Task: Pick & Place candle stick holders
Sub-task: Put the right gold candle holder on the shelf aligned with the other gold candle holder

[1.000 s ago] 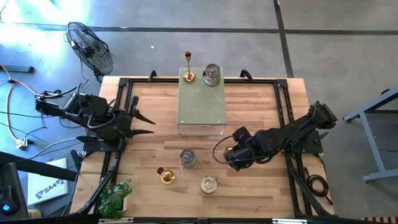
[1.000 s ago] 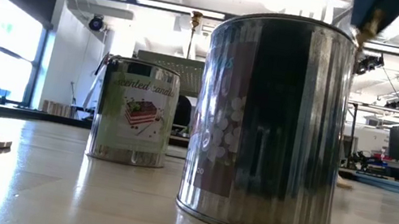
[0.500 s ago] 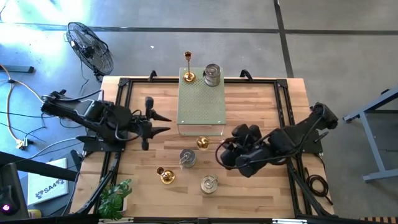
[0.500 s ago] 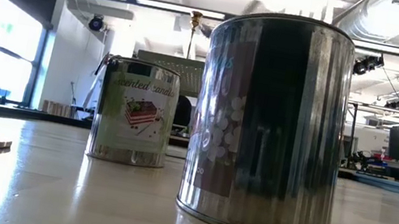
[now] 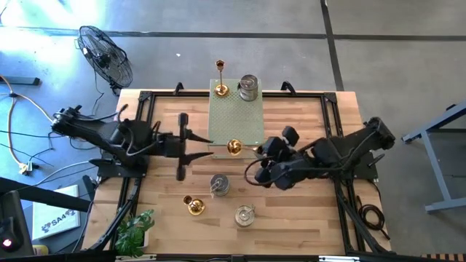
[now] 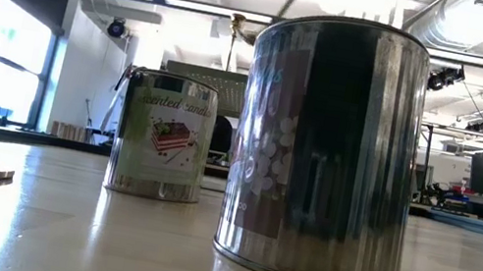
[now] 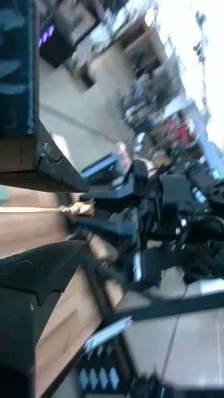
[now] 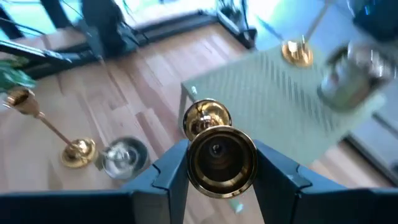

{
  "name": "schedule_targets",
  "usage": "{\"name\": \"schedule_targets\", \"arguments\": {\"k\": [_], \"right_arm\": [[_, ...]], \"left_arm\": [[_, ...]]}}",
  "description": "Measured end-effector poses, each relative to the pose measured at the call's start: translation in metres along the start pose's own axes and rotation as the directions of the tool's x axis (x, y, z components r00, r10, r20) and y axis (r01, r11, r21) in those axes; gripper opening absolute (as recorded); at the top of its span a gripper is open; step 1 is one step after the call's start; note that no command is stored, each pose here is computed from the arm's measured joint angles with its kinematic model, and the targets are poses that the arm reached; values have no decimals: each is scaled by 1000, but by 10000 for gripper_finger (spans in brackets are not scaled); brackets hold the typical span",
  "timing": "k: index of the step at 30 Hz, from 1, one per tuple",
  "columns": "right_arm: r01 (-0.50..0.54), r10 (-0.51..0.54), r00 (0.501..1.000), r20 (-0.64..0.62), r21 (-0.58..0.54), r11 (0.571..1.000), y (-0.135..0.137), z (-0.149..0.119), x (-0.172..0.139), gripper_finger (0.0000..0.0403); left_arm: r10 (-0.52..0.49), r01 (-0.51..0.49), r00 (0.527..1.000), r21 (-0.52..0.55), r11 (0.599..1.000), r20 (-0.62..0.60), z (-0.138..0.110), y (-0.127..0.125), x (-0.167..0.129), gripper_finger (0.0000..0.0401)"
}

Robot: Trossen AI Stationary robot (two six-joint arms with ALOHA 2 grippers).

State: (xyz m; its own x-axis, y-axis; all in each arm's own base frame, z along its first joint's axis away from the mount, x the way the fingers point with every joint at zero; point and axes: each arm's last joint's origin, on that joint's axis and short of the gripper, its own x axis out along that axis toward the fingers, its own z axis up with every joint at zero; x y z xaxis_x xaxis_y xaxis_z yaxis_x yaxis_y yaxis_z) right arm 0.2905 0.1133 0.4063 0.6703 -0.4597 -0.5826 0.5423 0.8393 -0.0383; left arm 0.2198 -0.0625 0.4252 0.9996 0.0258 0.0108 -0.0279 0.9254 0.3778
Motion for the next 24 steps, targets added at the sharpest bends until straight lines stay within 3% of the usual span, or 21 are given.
{"name": "schedule_targets", "arguments": {"k": [6, 10, 18, 24], "right_arm": [[-71, 81, 979, 188, -58, 996, -15, 29, -20, 135], [-93, 116, 962, 249, -102, 990, -24, 42, -26, 135], [-137, 168, 962, 214, -156, 978, -29, 46, -18, 135], [-153, 192, 960, 204, -192, 969, -29, 46, -18, 135]], "left_arm": [[89, -89, 996, 23, 996, -20, -5, -8, 22, 131], [164, -163, 984, 19, 986, -64, -11, -13, 34, 131], [333, -337, 936, -22, 941, -115, -22, -17, 57, 131], [280, -292, 944, -45, 955, -171, -29, -17, 63, 131]]}}
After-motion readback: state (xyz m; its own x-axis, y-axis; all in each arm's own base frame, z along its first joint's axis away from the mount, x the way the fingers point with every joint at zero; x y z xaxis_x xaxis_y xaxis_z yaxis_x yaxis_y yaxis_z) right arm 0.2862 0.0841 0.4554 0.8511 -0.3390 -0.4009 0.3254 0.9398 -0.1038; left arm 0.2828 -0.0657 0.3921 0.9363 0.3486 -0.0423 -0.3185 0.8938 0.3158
